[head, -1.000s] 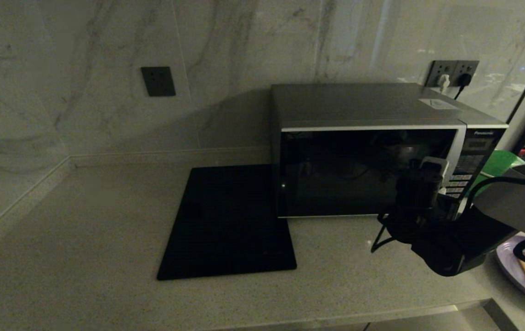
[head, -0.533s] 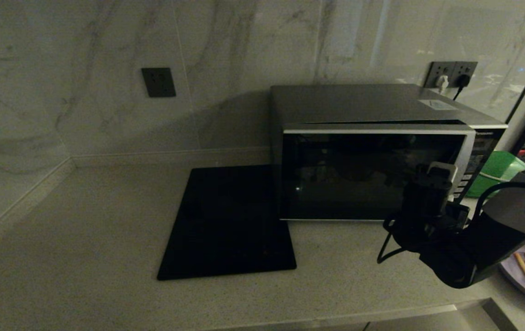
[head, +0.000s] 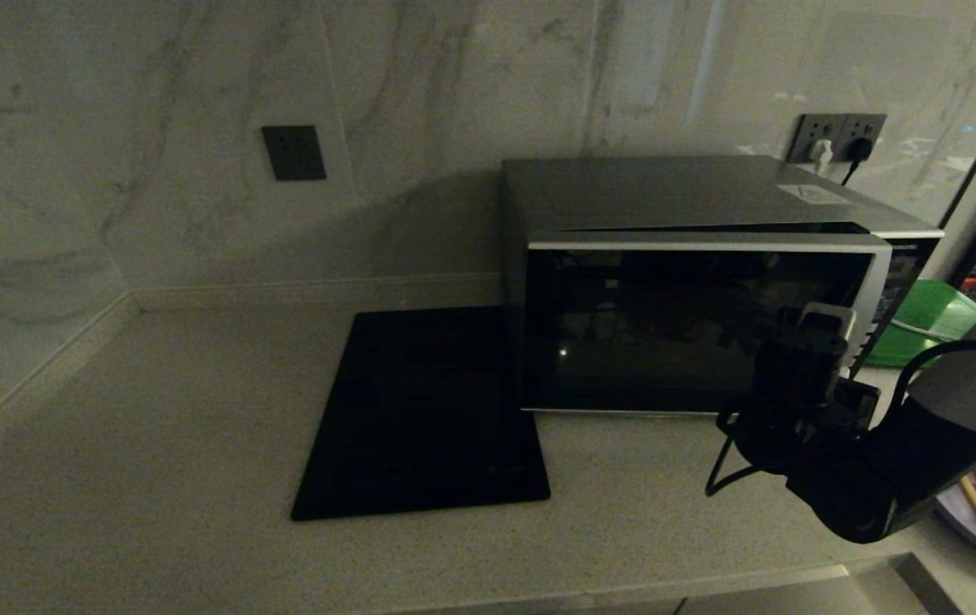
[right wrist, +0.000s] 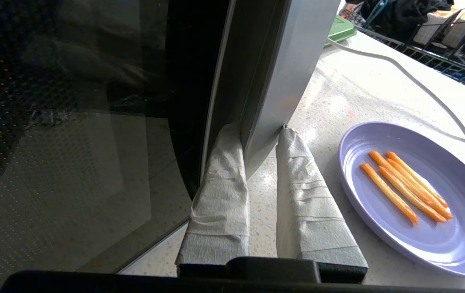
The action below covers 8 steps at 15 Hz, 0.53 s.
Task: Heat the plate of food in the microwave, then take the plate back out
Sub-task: Open the microwave oven
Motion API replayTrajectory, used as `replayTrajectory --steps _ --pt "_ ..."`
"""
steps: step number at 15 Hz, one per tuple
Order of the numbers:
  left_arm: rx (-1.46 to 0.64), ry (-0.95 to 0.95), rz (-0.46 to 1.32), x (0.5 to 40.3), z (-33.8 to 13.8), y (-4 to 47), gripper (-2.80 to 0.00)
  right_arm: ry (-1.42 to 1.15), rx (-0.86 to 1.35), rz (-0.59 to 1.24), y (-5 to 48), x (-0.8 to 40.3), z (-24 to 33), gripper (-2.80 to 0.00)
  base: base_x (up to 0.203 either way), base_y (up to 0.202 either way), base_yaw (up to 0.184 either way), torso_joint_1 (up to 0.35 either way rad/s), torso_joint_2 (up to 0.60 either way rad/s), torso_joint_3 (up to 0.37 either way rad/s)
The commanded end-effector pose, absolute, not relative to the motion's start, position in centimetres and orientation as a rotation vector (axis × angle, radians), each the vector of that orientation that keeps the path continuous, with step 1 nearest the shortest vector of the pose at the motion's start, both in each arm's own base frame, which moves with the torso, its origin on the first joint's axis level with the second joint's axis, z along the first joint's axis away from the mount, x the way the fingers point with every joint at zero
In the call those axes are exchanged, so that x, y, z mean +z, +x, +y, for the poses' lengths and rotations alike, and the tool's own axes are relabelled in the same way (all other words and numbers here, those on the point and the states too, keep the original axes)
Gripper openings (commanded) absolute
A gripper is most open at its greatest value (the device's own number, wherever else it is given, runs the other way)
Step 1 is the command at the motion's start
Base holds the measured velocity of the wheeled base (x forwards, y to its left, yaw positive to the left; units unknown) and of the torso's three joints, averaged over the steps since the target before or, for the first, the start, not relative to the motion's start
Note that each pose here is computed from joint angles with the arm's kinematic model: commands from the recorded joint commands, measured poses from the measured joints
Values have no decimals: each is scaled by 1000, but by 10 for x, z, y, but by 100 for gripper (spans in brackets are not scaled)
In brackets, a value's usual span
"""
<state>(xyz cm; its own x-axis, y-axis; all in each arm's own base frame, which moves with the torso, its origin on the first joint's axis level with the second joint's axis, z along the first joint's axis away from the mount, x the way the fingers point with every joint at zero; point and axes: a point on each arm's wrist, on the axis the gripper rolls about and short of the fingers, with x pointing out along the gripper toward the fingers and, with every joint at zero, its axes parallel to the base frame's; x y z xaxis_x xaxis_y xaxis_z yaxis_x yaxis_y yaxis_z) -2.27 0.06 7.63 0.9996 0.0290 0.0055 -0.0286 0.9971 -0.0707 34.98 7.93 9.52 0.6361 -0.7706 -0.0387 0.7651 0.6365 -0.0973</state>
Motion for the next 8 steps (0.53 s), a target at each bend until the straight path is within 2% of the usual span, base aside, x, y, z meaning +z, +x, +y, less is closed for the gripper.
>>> replayTrajectory --steps 1,7,8 --pt "29 -72 -7 76 1 -23 -280 -62 -872 63 350 100 82 -280 0 0 0 0 0 0" --pt "30 -72 -7 76 1 -23 -280 -70 -867 72 349 97 83 -280 0 0 0 0 0 0" --pt "30 -71 -7 76 1 -23 -280 -76 -867 77 349 95 83 0 0 0 0 0 0 0"
